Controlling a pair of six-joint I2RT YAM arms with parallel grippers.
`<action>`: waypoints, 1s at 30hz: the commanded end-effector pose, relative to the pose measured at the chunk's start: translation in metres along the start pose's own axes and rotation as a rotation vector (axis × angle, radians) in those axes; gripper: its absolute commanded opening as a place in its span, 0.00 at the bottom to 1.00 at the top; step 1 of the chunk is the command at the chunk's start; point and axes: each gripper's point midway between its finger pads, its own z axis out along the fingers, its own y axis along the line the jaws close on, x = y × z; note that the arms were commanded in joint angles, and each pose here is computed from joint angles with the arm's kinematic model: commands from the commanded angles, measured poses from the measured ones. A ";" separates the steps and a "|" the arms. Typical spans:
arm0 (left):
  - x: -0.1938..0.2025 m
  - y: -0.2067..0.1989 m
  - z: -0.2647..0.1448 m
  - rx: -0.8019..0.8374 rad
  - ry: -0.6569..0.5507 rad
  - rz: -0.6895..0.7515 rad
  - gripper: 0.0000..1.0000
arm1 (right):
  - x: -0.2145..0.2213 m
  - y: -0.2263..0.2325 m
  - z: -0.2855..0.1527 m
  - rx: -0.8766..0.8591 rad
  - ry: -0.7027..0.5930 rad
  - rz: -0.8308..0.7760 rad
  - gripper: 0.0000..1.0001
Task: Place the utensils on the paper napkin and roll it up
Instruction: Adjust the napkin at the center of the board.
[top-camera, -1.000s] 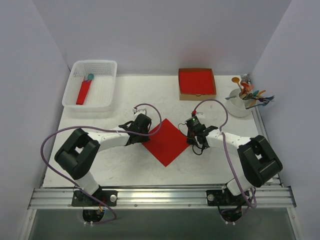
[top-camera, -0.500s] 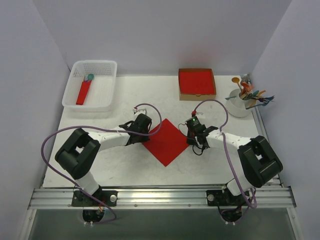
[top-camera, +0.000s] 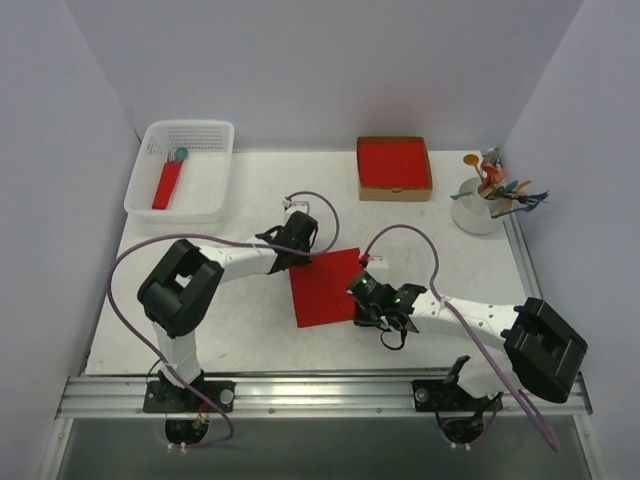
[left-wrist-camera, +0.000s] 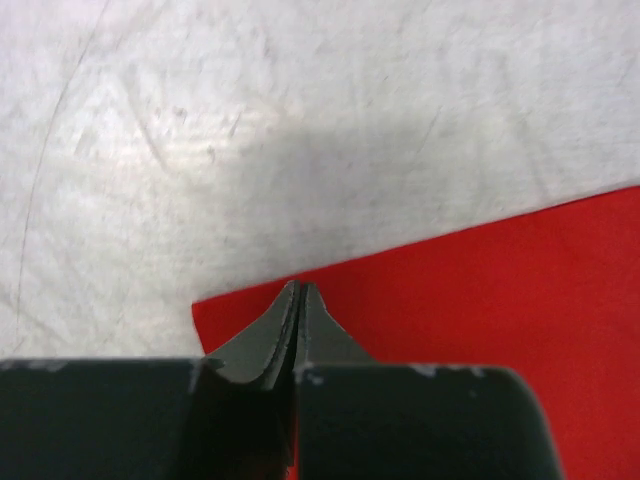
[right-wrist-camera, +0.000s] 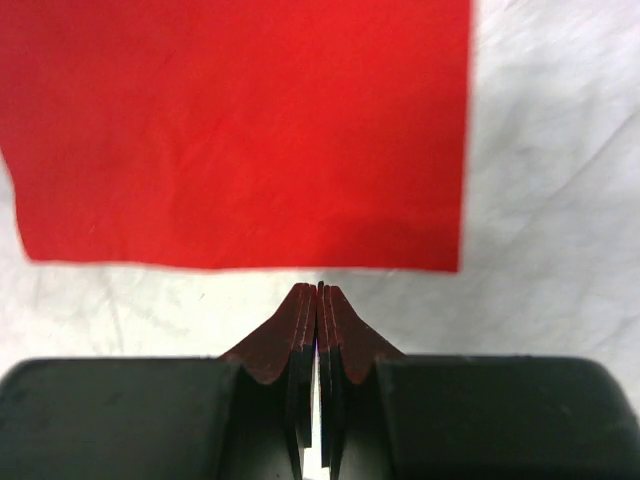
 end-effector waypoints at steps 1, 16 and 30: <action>-0.054 -0.031 0.001 0.089 -0.126 0.020 0.02 | 0.005 0.010 -0.014 0.005 -0.012 0.034 0.00; -0.027 -0.024 -0.094 0.150 -0.053 -0.080 0.02 | -0.119 -0.001 0.001 0.031 -0.126 -0.025 0.06; 0.092 -0.033 -0.119 0.165 0.068 -0.106 0.02 | -0.166 -0.015 0.058 0.045 -0.091 -0.026 0.02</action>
